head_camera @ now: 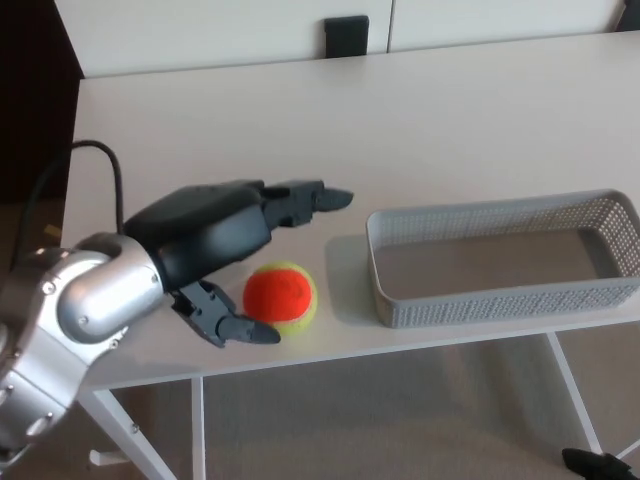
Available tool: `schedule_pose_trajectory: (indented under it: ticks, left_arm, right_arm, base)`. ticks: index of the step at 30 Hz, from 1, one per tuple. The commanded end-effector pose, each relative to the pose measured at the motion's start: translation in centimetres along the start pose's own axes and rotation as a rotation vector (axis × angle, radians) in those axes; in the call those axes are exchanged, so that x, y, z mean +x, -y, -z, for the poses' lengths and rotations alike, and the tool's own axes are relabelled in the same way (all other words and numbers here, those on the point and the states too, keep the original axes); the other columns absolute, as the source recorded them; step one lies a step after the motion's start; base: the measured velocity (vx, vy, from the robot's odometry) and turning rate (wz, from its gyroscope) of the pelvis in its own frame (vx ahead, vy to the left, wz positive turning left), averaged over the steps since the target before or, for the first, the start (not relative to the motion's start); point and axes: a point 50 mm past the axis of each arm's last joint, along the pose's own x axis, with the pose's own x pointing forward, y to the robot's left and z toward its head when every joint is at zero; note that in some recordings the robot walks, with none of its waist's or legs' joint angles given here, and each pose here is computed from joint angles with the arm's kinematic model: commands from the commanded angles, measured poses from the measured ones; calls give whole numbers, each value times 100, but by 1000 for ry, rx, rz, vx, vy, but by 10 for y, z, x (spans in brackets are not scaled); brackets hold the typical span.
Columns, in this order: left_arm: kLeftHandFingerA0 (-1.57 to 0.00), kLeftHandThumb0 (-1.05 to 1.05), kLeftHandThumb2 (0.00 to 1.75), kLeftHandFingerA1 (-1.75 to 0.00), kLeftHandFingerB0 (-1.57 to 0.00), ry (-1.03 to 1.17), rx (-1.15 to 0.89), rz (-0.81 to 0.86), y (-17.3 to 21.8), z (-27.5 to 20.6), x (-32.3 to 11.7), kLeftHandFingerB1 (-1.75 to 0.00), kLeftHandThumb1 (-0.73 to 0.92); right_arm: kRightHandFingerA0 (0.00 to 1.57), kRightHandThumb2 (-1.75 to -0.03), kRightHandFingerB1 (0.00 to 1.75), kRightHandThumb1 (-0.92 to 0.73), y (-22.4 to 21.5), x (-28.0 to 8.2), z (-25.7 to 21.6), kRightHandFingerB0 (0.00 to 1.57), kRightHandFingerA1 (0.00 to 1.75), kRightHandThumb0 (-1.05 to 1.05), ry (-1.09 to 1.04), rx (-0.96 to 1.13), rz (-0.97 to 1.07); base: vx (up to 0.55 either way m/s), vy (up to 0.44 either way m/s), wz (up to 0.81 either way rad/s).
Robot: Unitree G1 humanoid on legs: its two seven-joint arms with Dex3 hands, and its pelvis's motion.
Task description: The robot walk towards a table in front and uses its left hand to pickup a tennis ball on the left side and put it in a container on the right hand side
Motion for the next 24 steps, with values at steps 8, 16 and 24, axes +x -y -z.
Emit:
schedule_pose_trajectory:
  ticks: [8,16,24]
  left_arm:
    - [0,-43,69,-26,0,-253,345,23,16,21,20,-21,30]
    - [-13,-43,56,-30,-9,-247,393,-40,24,22,27,-24,45]
    - [-17,-47,63,-36,-11,-210,413,-89,37,19,32,-32,43]
  right_arm:
    - [58,-58,41,-62,12,3,-3,39,51,-24,-12,-59,19]
    - [57,-58,43,-62,13,5,-9,41,53,-24,17,-75,10]
    - [56,-58,43,-63,11,4,-9,42,53,-26,24,-104,-9]
  base:
    - [0,0,0]
    - [0,0,0]
    - [0,0,0]
